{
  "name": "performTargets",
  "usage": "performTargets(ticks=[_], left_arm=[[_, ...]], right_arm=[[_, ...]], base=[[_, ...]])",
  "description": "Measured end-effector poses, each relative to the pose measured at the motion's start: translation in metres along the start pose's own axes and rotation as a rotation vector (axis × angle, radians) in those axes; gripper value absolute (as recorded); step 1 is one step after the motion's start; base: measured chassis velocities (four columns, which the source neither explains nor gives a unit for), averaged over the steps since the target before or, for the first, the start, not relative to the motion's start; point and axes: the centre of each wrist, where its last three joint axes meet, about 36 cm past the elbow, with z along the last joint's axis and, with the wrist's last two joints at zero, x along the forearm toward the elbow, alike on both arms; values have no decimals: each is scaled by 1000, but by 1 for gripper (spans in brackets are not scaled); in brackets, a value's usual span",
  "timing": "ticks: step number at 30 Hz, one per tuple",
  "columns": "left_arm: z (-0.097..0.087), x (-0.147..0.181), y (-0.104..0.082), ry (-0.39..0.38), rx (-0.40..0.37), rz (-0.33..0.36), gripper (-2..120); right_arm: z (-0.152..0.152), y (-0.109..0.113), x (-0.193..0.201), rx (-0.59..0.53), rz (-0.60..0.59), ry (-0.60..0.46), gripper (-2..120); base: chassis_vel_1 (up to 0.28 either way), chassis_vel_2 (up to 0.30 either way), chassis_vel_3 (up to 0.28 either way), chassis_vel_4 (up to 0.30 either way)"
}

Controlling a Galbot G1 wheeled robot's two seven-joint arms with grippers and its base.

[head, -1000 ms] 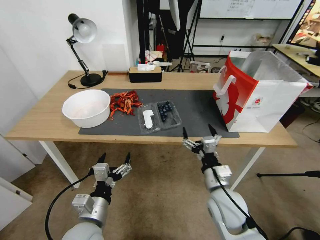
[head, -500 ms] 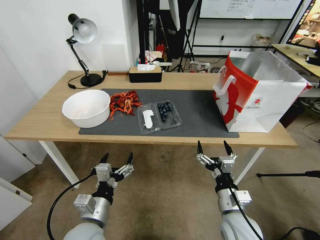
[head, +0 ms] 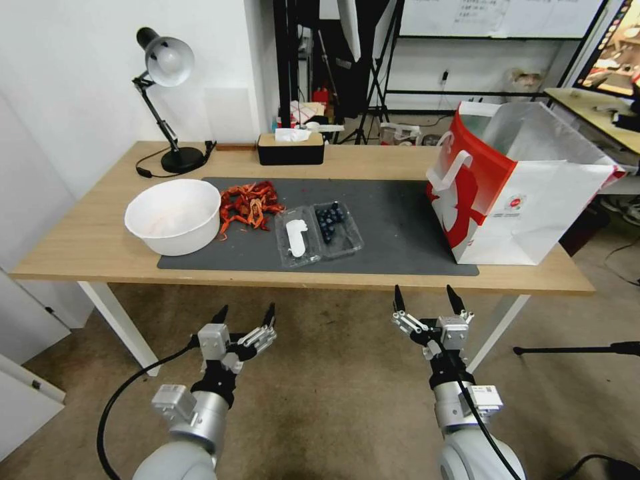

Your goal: Close the takeout container lid, then place the container into the takeout bag.

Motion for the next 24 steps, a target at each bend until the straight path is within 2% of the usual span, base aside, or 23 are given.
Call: performTargets(ticks=[2,3,4,6,8,9,11,14,22,24], left_arm=[[-12,-5,-9,20,108,34,100],[-24,-9,-17,32,206,61,100],[-24,-9,-17,32,206,61,100],[-43,-12,-32,59,378,77,100],[-57,-12,-43,99,499,80,100],[-57,-12,-43,99,499,80,100],[-66,-18,-52,132,565,94,100],[-68,-27,-57,157,587,118,100],[-52,-61,-66,211,615,126,100],[-43,-81,-69,230,613,114,100]], right_arm=[[1,0,2,4,-1,5,100],[1,0,2,6,-6,8,100],[1,0,2,6,-6,8,100],[2,4,-2,5,-28,10,100],[4,7,-8,5,-53,11,100],[4,7,-8,5,-53,11,100],[6,7,-10,10,-69,17,100],[8,5,-6,14,-66,27,100],[8,2,3,21,-54,40,100],[8,2,6,24,-51,43,100]], base=[[0,0,0,0],[0,0,0,0],[0,0,0,0],[0,0,0,0],[0,0,0,0],[0,0,0,0],[0,0,0,0],[0,0,0,0],[0,0,0,0],[0,0,0,0]])
